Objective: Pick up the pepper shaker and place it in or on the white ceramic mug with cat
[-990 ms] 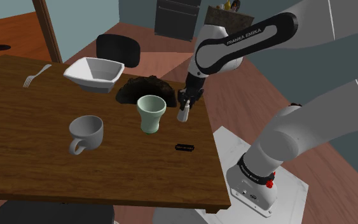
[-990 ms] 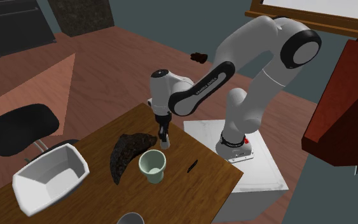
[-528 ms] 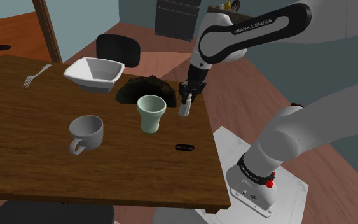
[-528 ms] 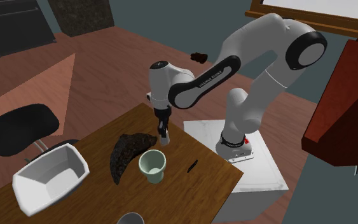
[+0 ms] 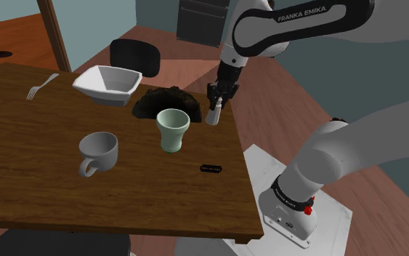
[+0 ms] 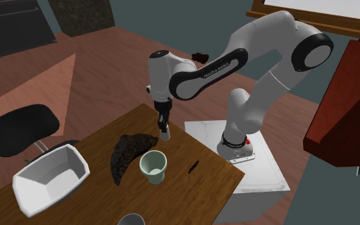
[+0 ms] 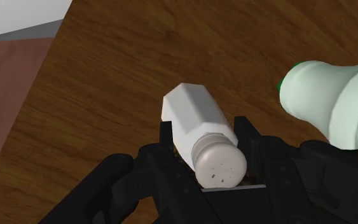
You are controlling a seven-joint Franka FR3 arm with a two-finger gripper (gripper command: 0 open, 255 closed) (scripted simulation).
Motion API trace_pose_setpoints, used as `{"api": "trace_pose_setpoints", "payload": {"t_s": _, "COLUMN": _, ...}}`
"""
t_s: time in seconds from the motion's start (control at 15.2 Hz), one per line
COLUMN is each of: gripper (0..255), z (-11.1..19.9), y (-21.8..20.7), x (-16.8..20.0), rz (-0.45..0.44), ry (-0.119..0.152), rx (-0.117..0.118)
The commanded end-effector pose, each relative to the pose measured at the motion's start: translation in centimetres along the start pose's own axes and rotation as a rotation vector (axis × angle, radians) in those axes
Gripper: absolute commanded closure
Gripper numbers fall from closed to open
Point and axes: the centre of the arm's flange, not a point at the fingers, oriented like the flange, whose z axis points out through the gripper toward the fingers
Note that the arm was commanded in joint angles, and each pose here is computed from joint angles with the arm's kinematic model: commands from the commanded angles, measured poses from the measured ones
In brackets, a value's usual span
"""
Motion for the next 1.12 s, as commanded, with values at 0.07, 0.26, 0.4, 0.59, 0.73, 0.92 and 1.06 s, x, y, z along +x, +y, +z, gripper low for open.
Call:
{"api": "trace_pose_setpoints", "payload": {"t_s": 0.07, "gripper": 255, "z": -1.7, "y": -0.1, "x": 0.0, "rz": 0.000, "ry": 0.000, "rx": 0.000}}
{"api": "trace_pose_setpoints", "payload": {"t_s": 0.26, "gripper": 255, "z": -3.3, "y": -0.2, "x": 0.0, "rz": 0.000, "ry": 0.000, "rx": 0.000}}
{"api": "trace_pose_setpoints", "payload": {"t_s": 0.4, "gripper": 255, "z": -4.4, "y": -0.4, "x": 0.0, "rz": 0.000, "ry": 0.000, "rx": 0.000}}
{"api": "trace_pose_setpoints", "payload": {"t_s": 0.59, "gripper": 255, "z": -5.9, "y": -0.5, "x": -0.1, "rz": 0.000, "ry": 0.000, "rx": 0.000}}
{"api": "trace_pose_setpoints", "payload": {"t_s": 0.73, "gripper": 255, "z": -7.0, "y": -0.6, "x": -0.1, "rz": 0.000, "ry": 0.000, "rx": 0.000}}
{"api": "trace_pose_setpoints", "payload": {"t_s": 0.92, "gripper": 255, "z": -8.6, "y": -0.8, "x": -0.1, "rz": 0.000, "ry": 0.000, "rx": 0.000}}
{"api": "trace_pose_setpoints", "payload": {"t_s": 1.06, "gripper": 255, "z": -8.8, "y": -2.1, "x": 0.0, "rz": 0.000, "ry": 0.000, "rx": 0.000}}
